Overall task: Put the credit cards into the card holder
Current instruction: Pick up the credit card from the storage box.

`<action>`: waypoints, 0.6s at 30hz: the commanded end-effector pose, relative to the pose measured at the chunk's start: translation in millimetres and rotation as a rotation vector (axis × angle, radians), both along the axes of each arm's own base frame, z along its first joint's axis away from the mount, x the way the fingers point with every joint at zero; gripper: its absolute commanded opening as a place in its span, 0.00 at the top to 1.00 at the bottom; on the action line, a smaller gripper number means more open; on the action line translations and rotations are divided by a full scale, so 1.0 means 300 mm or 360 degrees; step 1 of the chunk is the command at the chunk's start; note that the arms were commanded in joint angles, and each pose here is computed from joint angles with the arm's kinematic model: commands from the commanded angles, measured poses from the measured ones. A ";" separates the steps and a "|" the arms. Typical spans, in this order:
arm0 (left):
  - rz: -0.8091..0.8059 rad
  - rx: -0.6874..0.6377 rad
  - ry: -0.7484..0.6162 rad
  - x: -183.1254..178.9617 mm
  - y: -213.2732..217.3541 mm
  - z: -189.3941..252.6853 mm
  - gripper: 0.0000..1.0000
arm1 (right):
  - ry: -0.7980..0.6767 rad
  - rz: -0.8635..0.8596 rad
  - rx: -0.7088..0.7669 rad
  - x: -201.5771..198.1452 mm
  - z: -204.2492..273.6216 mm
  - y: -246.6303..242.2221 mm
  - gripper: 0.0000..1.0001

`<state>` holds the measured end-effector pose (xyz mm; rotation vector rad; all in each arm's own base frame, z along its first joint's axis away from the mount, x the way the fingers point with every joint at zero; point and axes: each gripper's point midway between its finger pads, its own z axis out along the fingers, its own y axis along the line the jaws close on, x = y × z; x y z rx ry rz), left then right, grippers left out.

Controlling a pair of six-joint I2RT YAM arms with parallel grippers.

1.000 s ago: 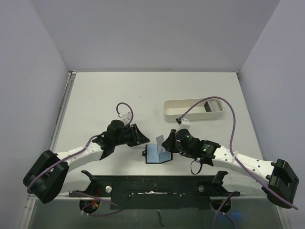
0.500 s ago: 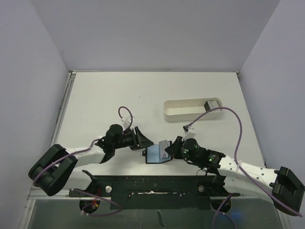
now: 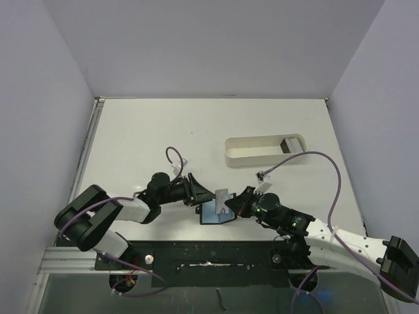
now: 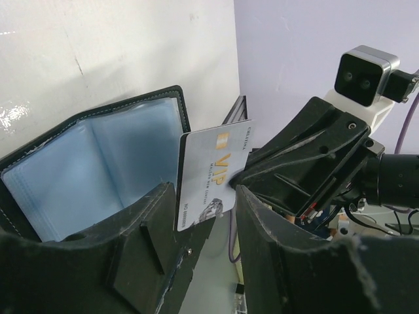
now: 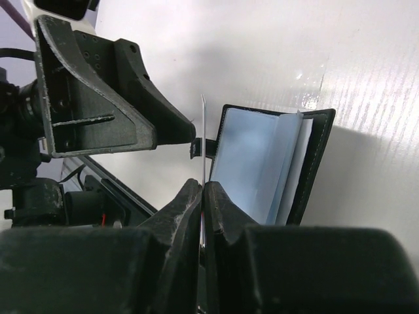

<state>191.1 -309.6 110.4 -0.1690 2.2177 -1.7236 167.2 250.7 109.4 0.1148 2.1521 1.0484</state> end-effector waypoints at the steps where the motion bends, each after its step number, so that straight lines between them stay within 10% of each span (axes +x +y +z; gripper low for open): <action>1: -0.0047 -0.0143 -0.0112 -0.009 -0.017 0.070 0.60 | -0.0101 -0.0008 0.0218 0.013 0.100 0.025 1.00; 18: -0.0079 -0.0254 -0.0125 -0.032 -0.030 0.104 0.70 | -0.0083 0.0084 0.0352 -0.017 0.107 0.062 1.00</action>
